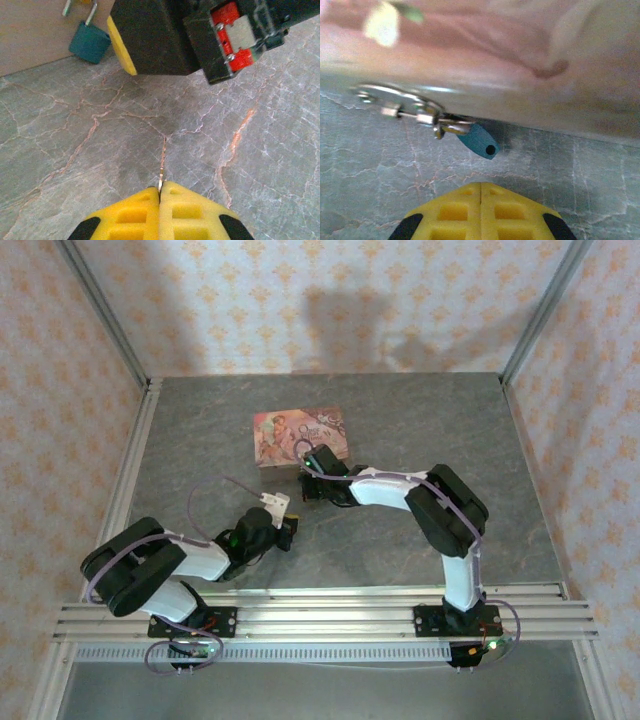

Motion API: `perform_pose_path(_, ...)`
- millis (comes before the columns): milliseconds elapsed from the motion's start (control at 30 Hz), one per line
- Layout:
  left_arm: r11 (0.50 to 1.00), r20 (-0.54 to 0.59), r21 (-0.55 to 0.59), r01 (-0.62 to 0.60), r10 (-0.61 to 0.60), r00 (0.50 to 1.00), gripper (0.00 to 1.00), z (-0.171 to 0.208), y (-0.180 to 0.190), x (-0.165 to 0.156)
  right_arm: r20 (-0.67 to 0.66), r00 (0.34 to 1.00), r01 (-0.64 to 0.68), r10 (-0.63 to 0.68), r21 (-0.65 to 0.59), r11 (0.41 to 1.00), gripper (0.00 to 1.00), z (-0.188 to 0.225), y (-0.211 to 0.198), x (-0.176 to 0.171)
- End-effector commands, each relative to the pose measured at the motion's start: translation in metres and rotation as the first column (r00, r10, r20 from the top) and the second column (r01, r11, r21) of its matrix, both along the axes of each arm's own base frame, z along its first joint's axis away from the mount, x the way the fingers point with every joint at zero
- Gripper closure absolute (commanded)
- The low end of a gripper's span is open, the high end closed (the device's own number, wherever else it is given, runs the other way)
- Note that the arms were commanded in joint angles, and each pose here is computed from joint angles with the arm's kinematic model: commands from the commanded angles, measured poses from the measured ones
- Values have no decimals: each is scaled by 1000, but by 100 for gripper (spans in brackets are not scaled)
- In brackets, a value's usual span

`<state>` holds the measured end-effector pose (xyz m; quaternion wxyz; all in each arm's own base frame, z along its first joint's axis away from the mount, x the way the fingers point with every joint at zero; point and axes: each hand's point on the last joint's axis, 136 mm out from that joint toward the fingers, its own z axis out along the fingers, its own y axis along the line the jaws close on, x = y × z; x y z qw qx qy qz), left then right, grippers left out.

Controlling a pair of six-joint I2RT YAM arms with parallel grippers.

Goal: Unlock the padlock with the key

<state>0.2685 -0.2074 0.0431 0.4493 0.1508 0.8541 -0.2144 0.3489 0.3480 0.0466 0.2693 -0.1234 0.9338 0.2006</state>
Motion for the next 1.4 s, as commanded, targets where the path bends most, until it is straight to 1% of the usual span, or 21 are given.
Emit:
perform_pose_path(0, 999, 1, 24, -31, 31, 1000, 100, 2, 13, 1, 78, 997, -25, 19, 71, 997, 98, 33, 7, 0)
perform_pose_path(100, 1000, -8, -4, -24, 24, 1000, 100, 11, 15, 1, 100, 994, -60, 48, 126, 990, 97, 41, 15, -1)
perform_pose_path(133, 1000, -14, -17, -24, 24, 1000, 100, 15, 16, 2, 105, 993, -66, 52, 139, 988, 93, 42, 16, -1)
perform_pose_path(167, 999, -22, -29, -23, 22, 1000, 100, 18, 17, 2, 104, 993, -74, 58, 153, 985, 82, 41, 17, 0)
perform_pose_path(267, 997, -41, -69, -23, 21, 999, 100, 26, 24, 3, 91, 994, -83, 67, 187, 979, 58, 35, 17, 5)
perform_pose_path(300, 997, -46, -79, -26, 22, 999, 100, 29, 26, 4, 83, 994, -79, 63, 194, 978, 55, 32, 16, 7)
perform_pose_path(367, 995, -56, -95, -32, 27, 998, 100, 34, 31, 5, 70, 996, -67, 54, 196, 978, 52, 25, 14, 12)
perform_pose_path(533, 991, -58, -124, -45, 38, 998, 100, 47, 40, 10, 67, 997, -51, 42, 144, 988, 51, 12, 11, 22)
perform_pose_path(600, 990, -56, -132, -48, 40, 998, 100, 50, 42, 11, 54, 998, -33, 27, 107, 994, 51, 5, 8, 25)
perform_pose_path(700, 989, -58, -140, -46, 38, 998, 100, 51, 42, 12, 47, 999, -27, 23, 87, 996, 51, -1, 7, 27)
perform_pose_path(1167, 990, -57, -136, -43, 35, 998, 100, 47, 44, 10, 34, 999, -46, 42, 114, 992, 52, -8, 27, 38)
perform_pose_path(1300, 990, -57, -137, -44, 37, 998, 100, 45, 45, 9, 38, 998, -45, 40, 119, 992, 55, -8, 30, 41)
perform_pose_path(1367, 990, -60, -135, -45, 37, 997, 100, 44, 45, 8, 43, 998, -41, 36, 116, 992, 59, -8, 31, 43)
